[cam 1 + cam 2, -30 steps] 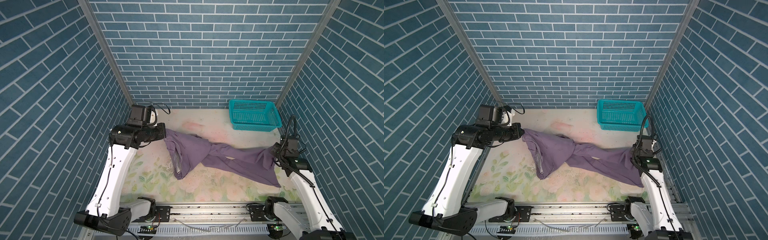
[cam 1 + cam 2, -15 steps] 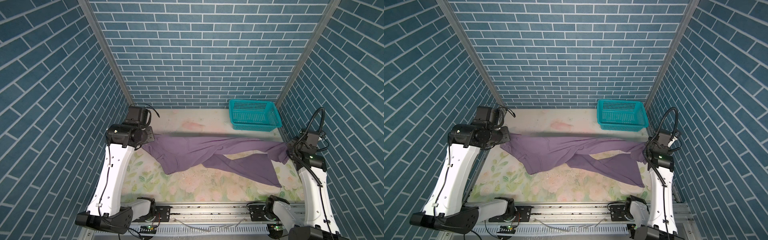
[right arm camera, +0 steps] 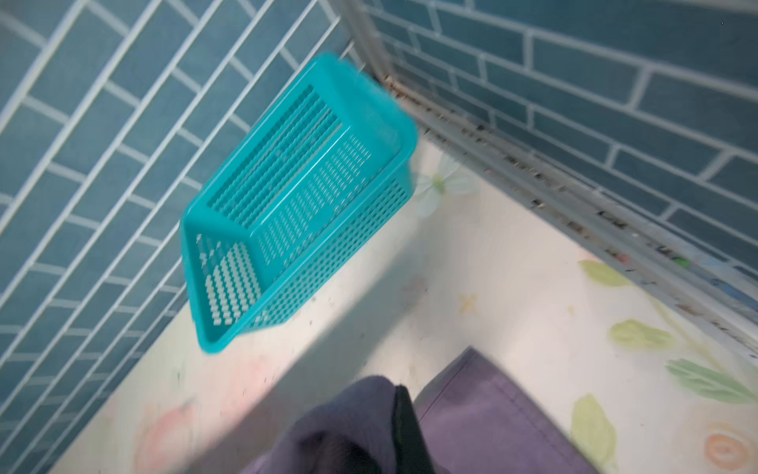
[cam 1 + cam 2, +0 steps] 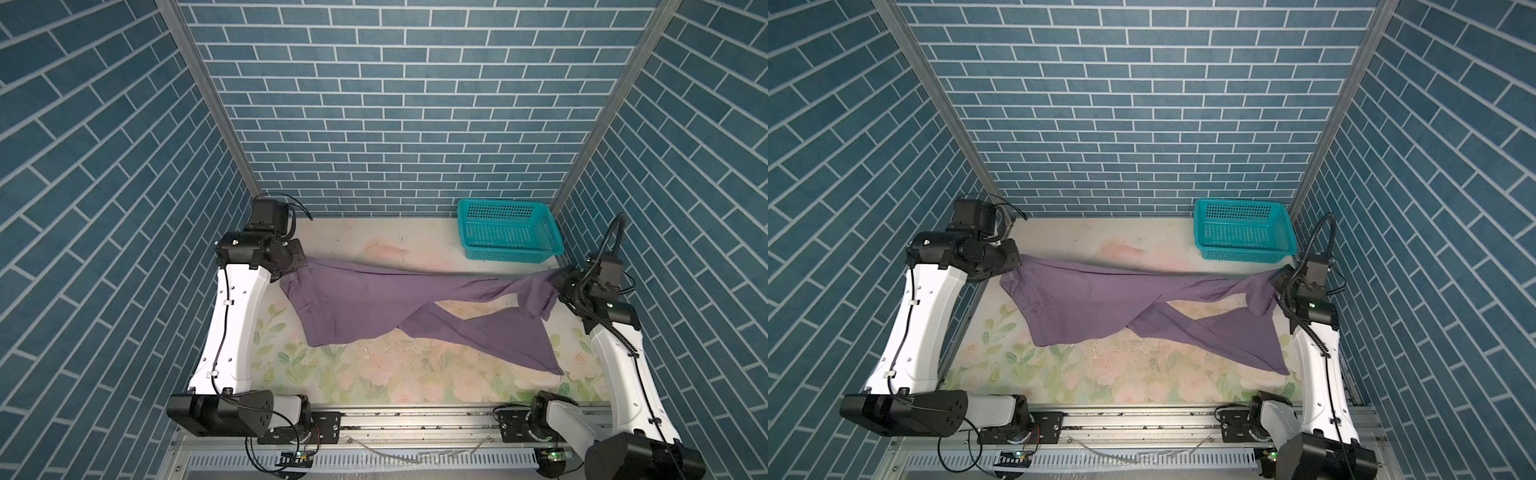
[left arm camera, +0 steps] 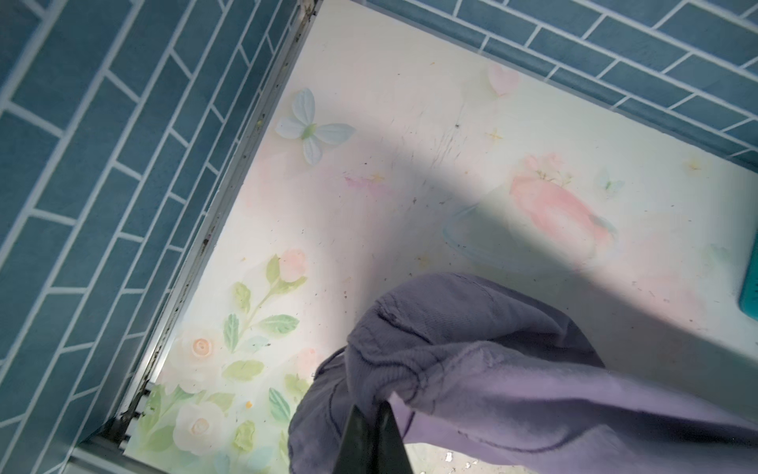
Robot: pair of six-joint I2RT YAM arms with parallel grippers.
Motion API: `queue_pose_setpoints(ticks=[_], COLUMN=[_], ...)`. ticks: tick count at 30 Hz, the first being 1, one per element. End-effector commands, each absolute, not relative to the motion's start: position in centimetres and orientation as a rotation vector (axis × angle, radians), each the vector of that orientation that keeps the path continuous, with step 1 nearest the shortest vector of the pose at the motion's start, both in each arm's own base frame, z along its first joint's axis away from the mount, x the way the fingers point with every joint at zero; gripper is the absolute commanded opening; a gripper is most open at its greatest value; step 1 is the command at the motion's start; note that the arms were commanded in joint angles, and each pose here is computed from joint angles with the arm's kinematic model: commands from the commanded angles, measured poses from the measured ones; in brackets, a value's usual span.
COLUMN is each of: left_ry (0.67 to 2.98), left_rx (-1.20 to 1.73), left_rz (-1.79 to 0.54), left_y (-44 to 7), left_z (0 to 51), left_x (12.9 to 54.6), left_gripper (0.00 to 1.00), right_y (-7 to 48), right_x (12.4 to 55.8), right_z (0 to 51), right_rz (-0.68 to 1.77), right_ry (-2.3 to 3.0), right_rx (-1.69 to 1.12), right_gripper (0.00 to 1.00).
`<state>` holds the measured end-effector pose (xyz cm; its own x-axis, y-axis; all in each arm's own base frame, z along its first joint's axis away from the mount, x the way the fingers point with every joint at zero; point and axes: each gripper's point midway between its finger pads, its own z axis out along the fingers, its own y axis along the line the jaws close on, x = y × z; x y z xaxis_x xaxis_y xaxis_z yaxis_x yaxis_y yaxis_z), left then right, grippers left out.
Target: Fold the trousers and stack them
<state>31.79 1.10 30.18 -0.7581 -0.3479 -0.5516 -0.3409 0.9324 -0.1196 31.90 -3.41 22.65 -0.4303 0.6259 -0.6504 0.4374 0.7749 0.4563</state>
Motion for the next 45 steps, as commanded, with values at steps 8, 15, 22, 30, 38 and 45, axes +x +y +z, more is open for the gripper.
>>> queue_pose_setpoints(ticks=[8, 15, 22, 30, 38, 45], left_ry=[2.416, 2.422, 2.411, 2.423, 2.423, 2.409], left_rx=[-0.376, -0.328, -0.344, -0.335, -0.256, -0.194], left_rz=[-0.145, -0.138, -0.096, -0.077, -0.18, -0.254], left_y=[-0.5, -0.6, 0.1, 0.3, -1.4, -2.5], left_z=[32.1, 32.7, 33.1, 33.7, 33.6, 34.2], left_x=[33.8, 32.4, 29.8, 28.2, 28.0, 28.6], left_gripper=[0.0, 0.0, 0.0, 0.0, 0.0, 0.0], right_y=[2.4, -0.6, 9.4, 28.9, 38.8, 44.6], right_x=[25.1, 25.9, 33.1, 34.7, 32.3, 31.0], right_z=[12.6, 16.0, 18.4, 16.8, 14.8, 12.5], right_rz=[0.267, -0.011, 0.06, 0.324, 0.634, 1.053], right_ry=[2.442, 2.362, 2.322, 2.279, 2.284, 2.364], right_rx=[0.633, 0.569, 0.093, -0.586, -0.848, -0.814], right_gripper=[0.46, 0.99, 0.51, 0.13, 0.9, 0.61])
